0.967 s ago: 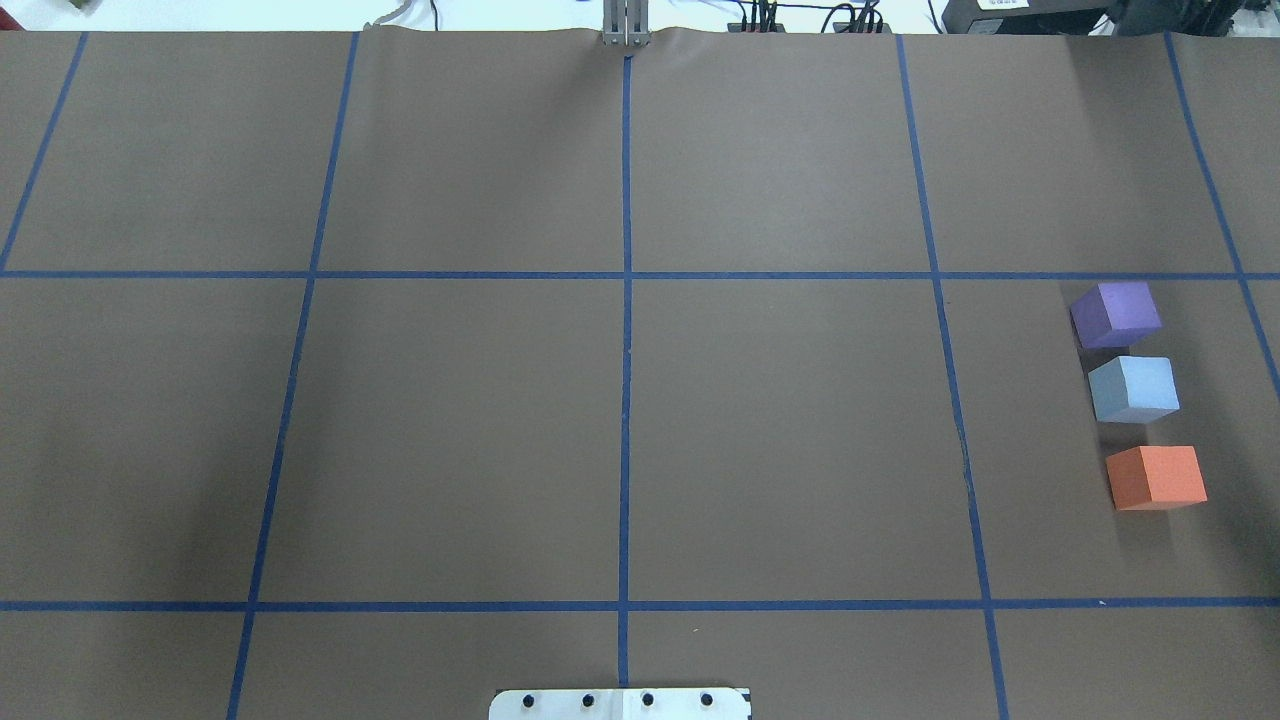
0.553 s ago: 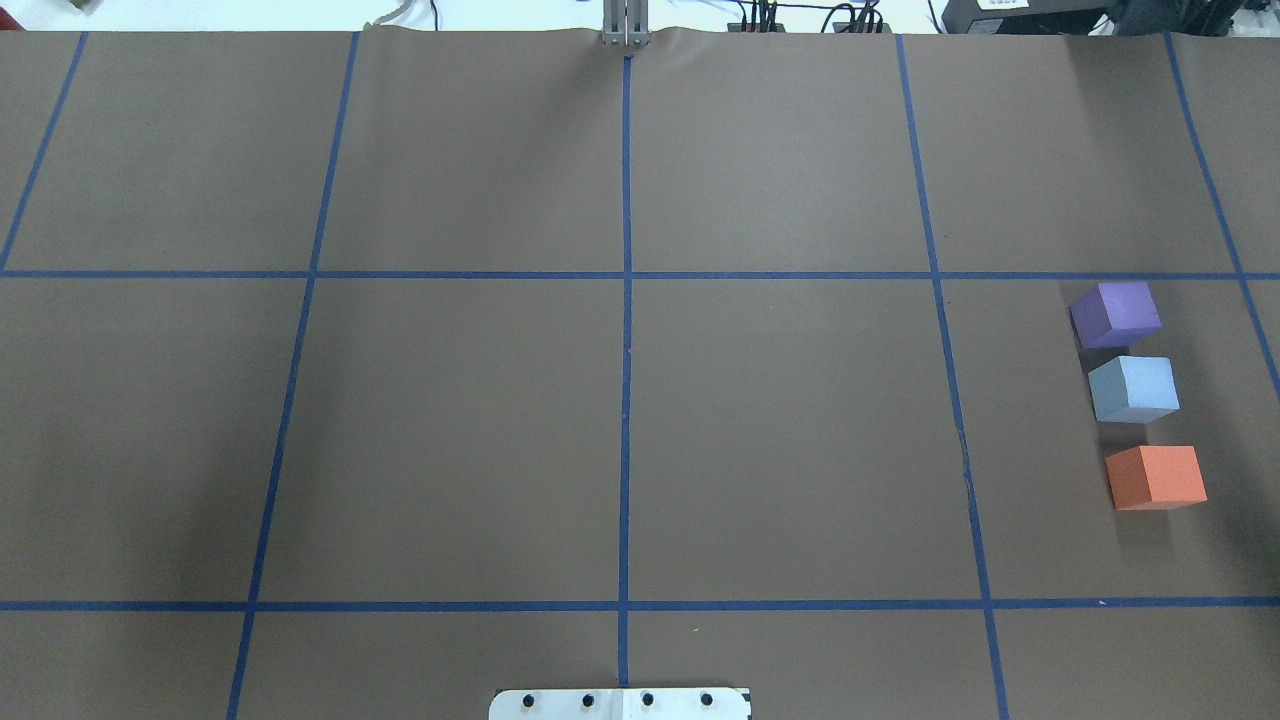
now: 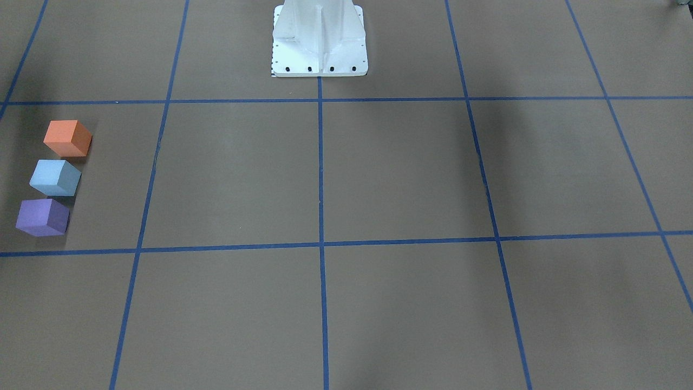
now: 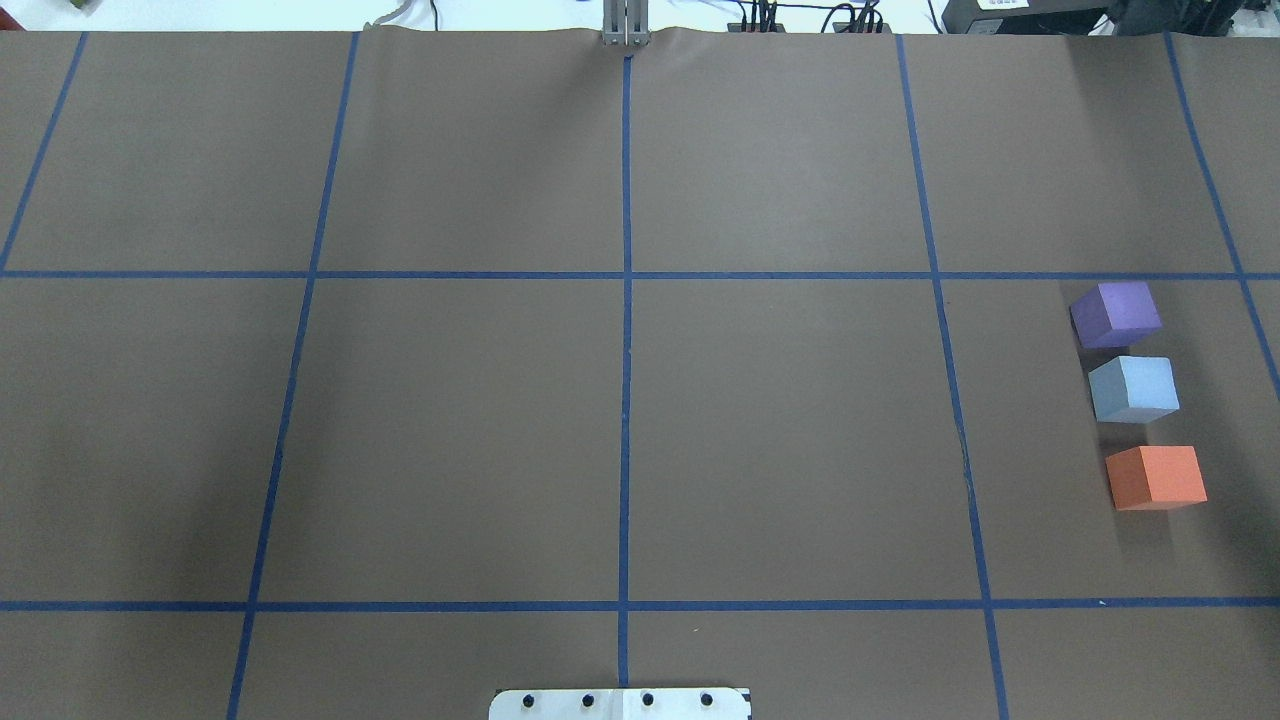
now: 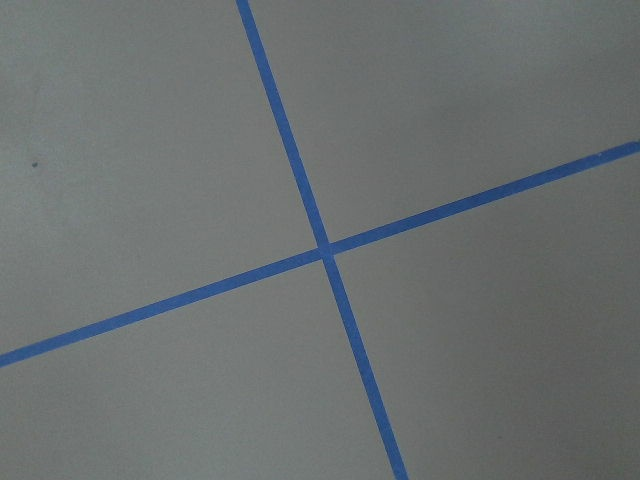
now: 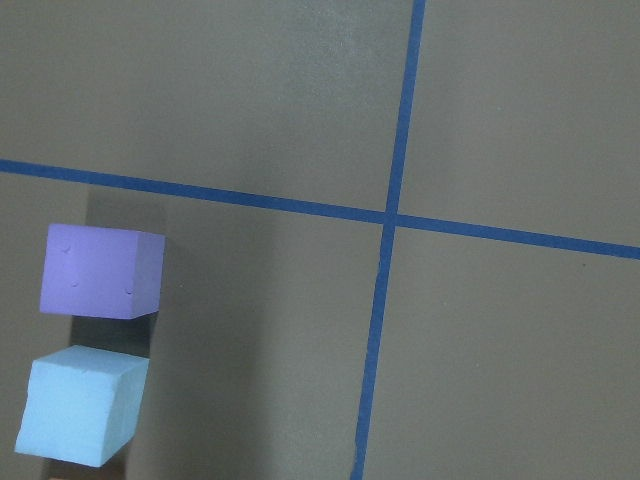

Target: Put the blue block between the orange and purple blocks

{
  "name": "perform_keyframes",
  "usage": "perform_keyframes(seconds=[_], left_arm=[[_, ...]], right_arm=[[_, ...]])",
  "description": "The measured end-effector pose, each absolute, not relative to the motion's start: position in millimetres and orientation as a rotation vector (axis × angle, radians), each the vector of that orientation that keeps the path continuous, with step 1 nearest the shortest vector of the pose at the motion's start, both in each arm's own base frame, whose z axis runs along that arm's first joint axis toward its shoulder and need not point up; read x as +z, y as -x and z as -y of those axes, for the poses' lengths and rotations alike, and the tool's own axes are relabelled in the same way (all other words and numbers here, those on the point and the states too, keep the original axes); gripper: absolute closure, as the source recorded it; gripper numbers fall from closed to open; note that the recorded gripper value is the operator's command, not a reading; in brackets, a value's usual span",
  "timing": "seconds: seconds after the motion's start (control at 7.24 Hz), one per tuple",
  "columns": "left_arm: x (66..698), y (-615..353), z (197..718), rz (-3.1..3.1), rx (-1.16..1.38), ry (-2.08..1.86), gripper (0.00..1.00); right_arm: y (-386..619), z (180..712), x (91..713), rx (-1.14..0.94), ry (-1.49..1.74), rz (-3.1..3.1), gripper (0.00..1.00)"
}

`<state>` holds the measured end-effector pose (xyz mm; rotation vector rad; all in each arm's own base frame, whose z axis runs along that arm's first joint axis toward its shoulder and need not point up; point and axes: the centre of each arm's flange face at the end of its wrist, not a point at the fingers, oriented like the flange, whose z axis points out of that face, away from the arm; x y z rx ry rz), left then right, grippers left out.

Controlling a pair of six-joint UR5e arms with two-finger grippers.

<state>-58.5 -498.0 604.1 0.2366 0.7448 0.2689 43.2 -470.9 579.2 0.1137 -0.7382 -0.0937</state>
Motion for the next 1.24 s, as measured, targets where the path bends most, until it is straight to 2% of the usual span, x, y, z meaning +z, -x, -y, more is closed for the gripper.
perform_keyframes(seconds=[1.24], left_arm=[[596.3, 59.0, 490.5, -0.743, 0.277, -0.253, 0.0]], right_arm=[[-32.7, 472.2, 575.6, -0.116, -0.112, 0.75, 0.0]])
